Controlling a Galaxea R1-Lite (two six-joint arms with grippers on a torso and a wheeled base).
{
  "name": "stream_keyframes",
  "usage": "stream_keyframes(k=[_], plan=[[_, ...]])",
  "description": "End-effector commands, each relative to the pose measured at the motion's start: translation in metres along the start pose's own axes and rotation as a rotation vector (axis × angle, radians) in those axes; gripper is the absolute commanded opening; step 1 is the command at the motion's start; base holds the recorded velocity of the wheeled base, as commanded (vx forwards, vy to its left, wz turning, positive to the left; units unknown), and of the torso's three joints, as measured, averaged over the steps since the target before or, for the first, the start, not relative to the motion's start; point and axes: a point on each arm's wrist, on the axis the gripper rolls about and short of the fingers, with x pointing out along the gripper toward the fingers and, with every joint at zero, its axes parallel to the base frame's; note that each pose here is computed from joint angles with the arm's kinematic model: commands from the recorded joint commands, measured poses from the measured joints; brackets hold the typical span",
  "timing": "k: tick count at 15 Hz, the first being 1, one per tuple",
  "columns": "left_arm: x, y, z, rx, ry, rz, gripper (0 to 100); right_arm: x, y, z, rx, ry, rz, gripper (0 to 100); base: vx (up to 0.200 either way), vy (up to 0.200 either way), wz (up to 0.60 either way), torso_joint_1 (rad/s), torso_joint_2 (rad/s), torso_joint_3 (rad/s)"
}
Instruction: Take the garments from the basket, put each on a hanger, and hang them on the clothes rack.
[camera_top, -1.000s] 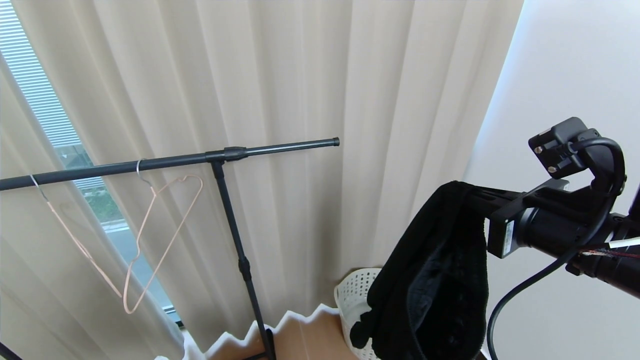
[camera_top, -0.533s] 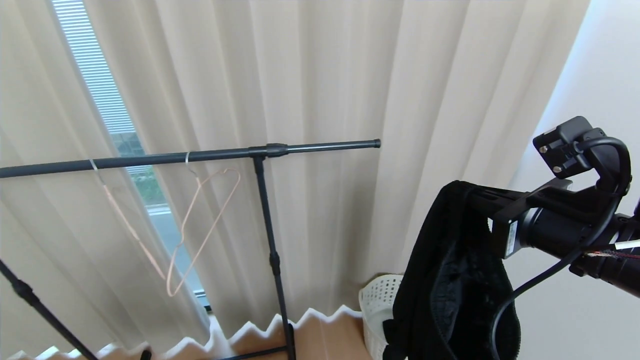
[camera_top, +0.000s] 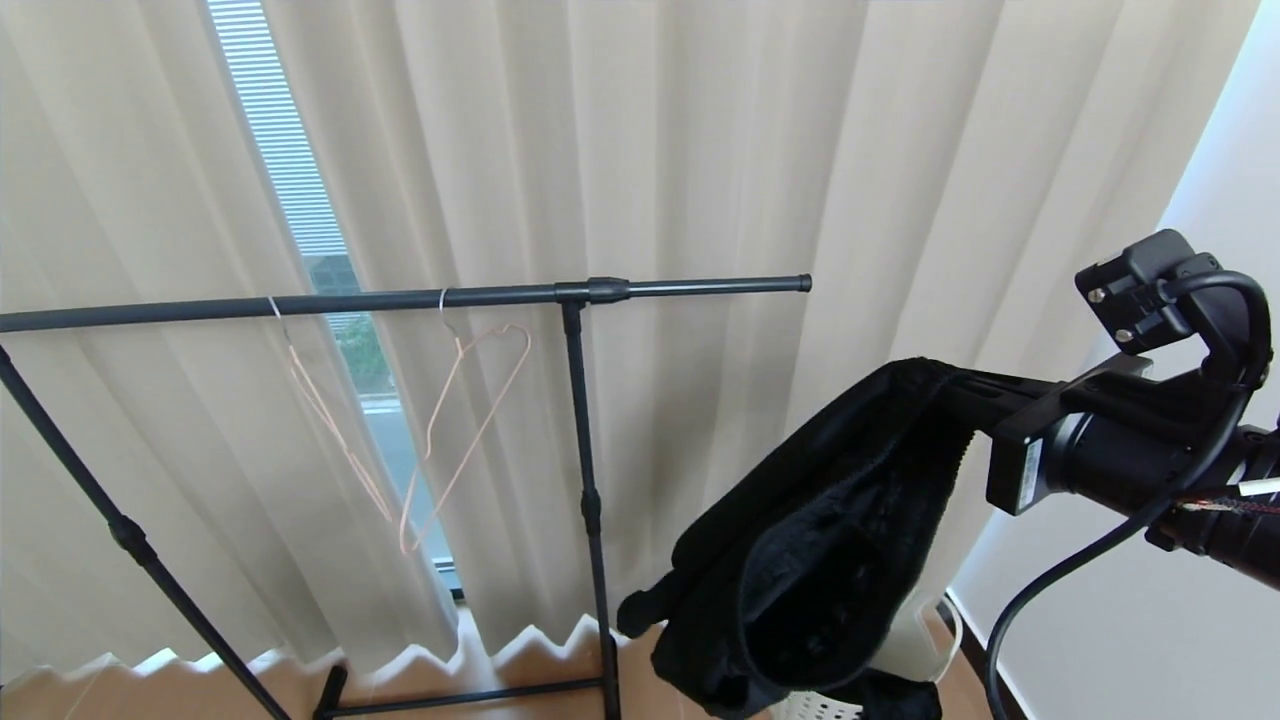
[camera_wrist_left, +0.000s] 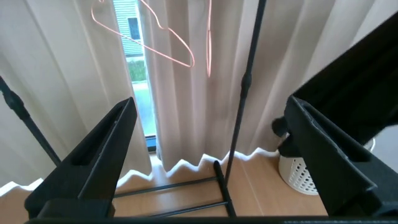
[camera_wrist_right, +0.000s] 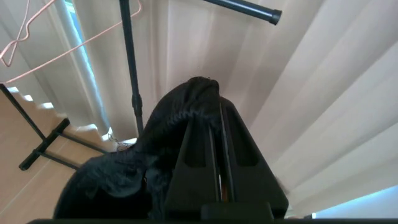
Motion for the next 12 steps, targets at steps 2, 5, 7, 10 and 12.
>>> stream_keyframes(k=[2,5,7,10,12], plan=[[-0.0001,0.0000,0.0004,-0.002,-0.001,0.000,100,-0.0005,0.0001,0.0005,0.000,-0.003,0.001,0,0.000,0.200,0.00,-0.032,-0.01,0.005],[-0.0001,0.0000,0.0004,-0.003,-0.001,0.000,100,-0.0005,0.0001,0.0001,-0.001,-0.002,0.001,0,0.000,0.200,0.00,0.007,0.01,0.004],[-0.0001,0.0000,0.0004,-0.003,-0.001,0.000,100,-0.0005,0.0001,0.0001,-0.001,-0.002,0.001,0,0.000,0.200,0.00,0.007,0.00,0.002],[-0.0001,0.0000,0.0004,-0.005,-0.001,0.000,100,-0.0005,0.0001,0.0001,0.001,-0.002,0.001,0,0.000,0.200,0.00,0.002,0.00,0.001],[-0.0001,0.0000,0.0004,-0.005,-0.001,0.000,100,-0.0001,0.0002,-0.0002,0.001,0.000,0.002,0,0.000,0.200,0.00,0.005,0.00,0.002]])
